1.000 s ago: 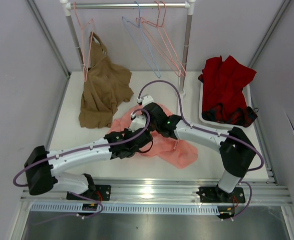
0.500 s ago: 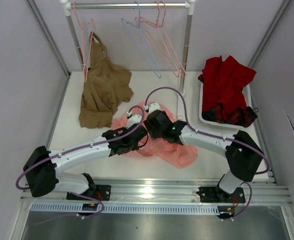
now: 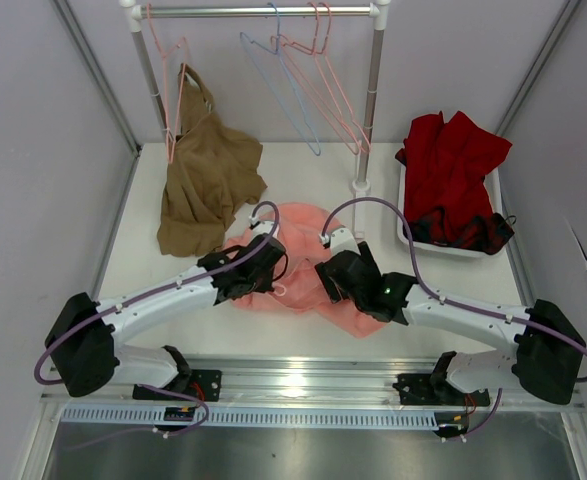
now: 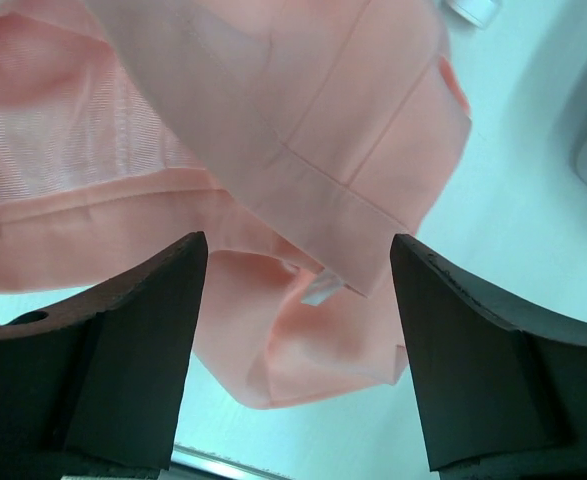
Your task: Place the skirt on the hanger
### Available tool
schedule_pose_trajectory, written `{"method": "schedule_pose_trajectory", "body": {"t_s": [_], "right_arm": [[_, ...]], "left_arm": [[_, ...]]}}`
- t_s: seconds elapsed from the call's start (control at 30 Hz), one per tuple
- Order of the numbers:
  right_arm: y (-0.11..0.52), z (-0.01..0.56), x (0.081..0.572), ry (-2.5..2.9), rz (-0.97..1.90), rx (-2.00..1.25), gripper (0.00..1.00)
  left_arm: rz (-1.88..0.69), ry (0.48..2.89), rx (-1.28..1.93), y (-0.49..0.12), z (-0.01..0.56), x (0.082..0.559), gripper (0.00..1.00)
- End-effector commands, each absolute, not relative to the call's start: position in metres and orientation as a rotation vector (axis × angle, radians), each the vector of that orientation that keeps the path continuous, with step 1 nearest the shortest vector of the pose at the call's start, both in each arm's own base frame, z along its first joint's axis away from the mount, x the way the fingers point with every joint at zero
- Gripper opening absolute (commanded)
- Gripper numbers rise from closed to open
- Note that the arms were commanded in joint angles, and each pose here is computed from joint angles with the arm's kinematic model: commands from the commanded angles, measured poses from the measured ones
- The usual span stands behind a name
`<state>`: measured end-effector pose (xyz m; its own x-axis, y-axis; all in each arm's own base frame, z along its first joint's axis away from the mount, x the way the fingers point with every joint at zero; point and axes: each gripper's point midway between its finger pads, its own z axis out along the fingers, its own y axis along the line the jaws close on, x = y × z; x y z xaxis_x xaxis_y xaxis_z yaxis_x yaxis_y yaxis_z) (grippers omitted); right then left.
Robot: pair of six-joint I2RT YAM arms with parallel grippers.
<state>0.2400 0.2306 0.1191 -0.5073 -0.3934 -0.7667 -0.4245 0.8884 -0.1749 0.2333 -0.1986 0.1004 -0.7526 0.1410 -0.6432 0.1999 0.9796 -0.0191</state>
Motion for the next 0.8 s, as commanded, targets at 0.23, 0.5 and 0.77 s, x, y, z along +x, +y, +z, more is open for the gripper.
{"method": "schedule_pose_trajectory", "body": {"t_s": [0.23, 0.5, 0.77], "right_arm": [[0.221, 0.108, 0.246, 2.149, -0.042, -0.558, 0.77], [0.224, 0.102, 0.239, 2.148, -0.049, -0.605, 0.77], [0.228, 0.085, 0.232, 2.169, -0.096, -0.676, 0.76]], "left_arm": [[-0.135, 2.388, 0.2, -0.191, 0.121, 0.261, 0.0], [-0.135, 2.381, 0.169, -0.183, 0.131, 0.281, 0.0], [-0.139, 2.376, 0.153, -0.18, 0.138, 0.293, 0.0]]}}
